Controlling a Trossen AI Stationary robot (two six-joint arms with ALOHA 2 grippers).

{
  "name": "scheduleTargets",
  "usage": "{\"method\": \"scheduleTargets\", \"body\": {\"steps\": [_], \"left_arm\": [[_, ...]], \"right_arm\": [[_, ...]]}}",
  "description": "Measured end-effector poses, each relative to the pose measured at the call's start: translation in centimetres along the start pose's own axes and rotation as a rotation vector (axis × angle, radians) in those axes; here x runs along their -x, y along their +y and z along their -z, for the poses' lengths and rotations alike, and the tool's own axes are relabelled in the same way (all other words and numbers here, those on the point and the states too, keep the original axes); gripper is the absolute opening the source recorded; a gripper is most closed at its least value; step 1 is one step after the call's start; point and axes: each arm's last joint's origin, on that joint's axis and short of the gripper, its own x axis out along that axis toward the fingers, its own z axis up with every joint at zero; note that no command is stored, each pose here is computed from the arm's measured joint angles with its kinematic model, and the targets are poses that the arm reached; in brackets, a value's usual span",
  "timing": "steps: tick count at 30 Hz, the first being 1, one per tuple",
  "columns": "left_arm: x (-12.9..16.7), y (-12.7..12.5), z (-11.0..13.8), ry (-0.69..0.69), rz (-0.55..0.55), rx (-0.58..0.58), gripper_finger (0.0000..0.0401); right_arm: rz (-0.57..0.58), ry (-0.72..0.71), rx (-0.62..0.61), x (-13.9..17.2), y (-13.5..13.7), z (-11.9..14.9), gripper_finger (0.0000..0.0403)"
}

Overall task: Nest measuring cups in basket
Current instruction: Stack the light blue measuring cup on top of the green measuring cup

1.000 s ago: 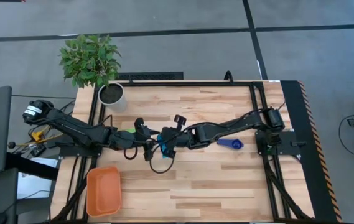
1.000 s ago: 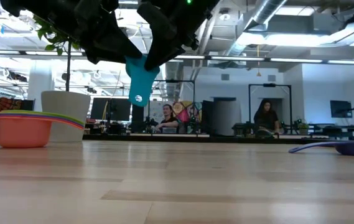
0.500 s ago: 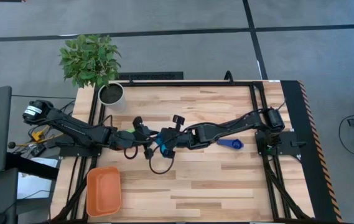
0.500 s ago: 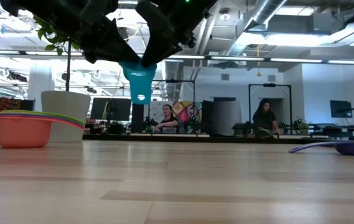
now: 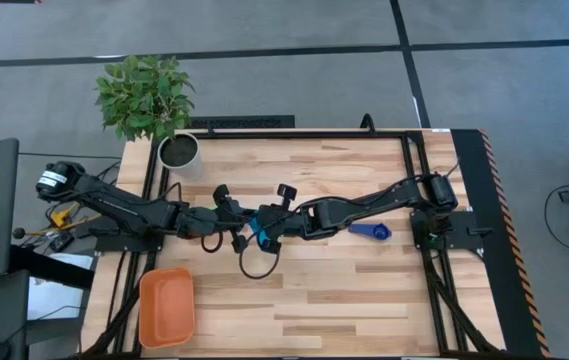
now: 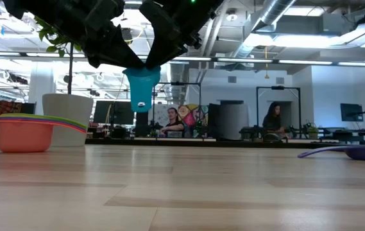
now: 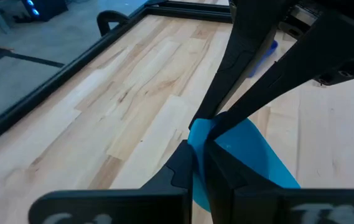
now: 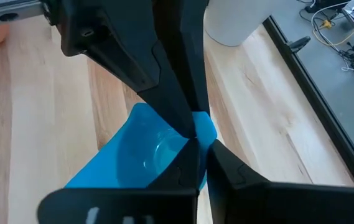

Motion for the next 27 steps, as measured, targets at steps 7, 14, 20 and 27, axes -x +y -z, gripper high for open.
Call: {"method": "scheduleTargets", "body": {"steps": [7, 14, 20, 27], "left_arm": [[0.0, 0.0, 0.0, 0.003, 0.005, 0.011, 0.0002], [0.3, 0.7, 0.4, 0.021, -0.113, 0.078, 0.0], [2.6, 1.9, 1.3, 0.126, -0.209, 0.261, 0.0], [8.1, 3.8, 2.6, 0.362, -0.163, 0.483, 0.0]], "right_arm": [[0.004, 0.017, -0.024, 0.0, 0.0, 0.2, 0.0053], [0.103, 0.025, -0.094, 0.7, -0.5, 0.2, 0.0092], [0.148, 0.026, -0.118, 0.6, -0.9, 0.2, 0.0134], [0.178, 0.049, -0.125, 0.0, -2.0, 0.3, 0.0175]]}}
